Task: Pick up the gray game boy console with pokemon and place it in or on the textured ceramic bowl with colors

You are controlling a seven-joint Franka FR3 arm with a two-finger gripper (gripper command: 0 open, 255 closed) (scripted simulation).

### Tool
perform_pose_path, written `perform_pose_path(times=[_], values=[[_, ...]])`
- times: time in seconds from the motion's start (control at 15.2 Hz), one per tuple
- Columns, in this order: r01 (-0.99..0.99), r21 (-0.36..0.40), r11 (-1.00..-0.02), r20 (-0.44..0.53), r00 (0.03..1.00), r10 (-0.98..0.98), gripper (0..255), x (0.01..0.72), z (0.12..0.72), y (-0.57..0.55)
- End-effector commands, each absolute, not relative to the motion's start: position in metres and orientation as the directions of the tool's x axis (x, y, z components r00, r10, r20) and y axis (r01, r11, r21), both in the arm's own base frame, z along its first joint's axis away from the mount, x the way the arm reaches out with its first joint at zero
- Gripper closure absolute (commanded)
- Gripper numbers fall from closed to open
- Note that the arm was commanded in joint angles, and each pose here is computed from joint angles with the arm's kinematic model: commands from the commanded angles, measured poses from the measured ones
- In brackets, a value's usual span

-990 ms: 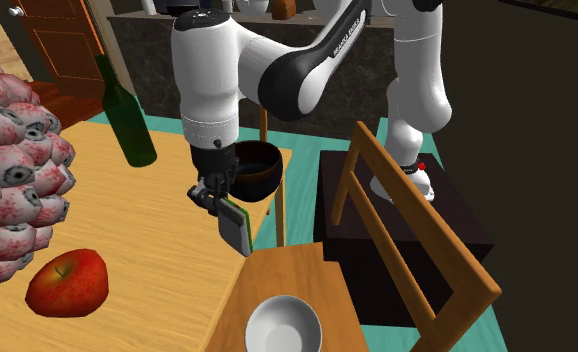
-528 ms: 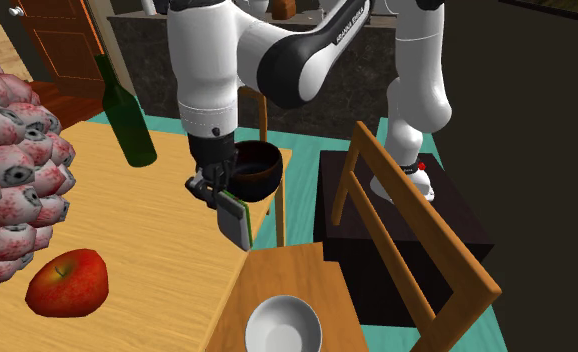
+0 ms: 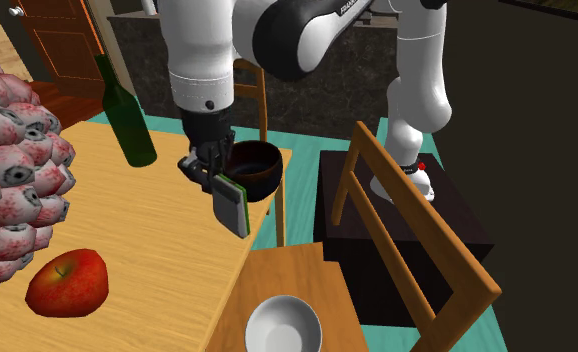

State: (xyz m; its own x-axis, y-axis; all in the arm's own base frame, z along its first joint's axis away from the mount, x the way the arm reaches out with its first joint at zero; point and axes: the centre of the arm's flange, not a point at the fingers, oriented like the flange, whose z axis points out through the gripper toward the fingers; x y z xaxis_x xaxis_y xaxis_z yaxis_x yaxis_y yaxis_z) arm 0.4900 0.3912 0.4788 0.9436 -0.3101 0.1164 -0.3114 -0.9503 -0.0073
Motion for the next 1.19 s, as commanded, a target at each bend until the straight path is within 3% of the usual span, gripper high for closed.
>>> perform_pose_path(times=[0.0,1.12], values=[[-0.311,-0.007,-0.950,0.116,0.944,-0.310,255,0.489,0.490,0.391],[-0.311,-0.007,-0.950,0.116,0.944,-0.310,255,0.489,0.580,0.391]])
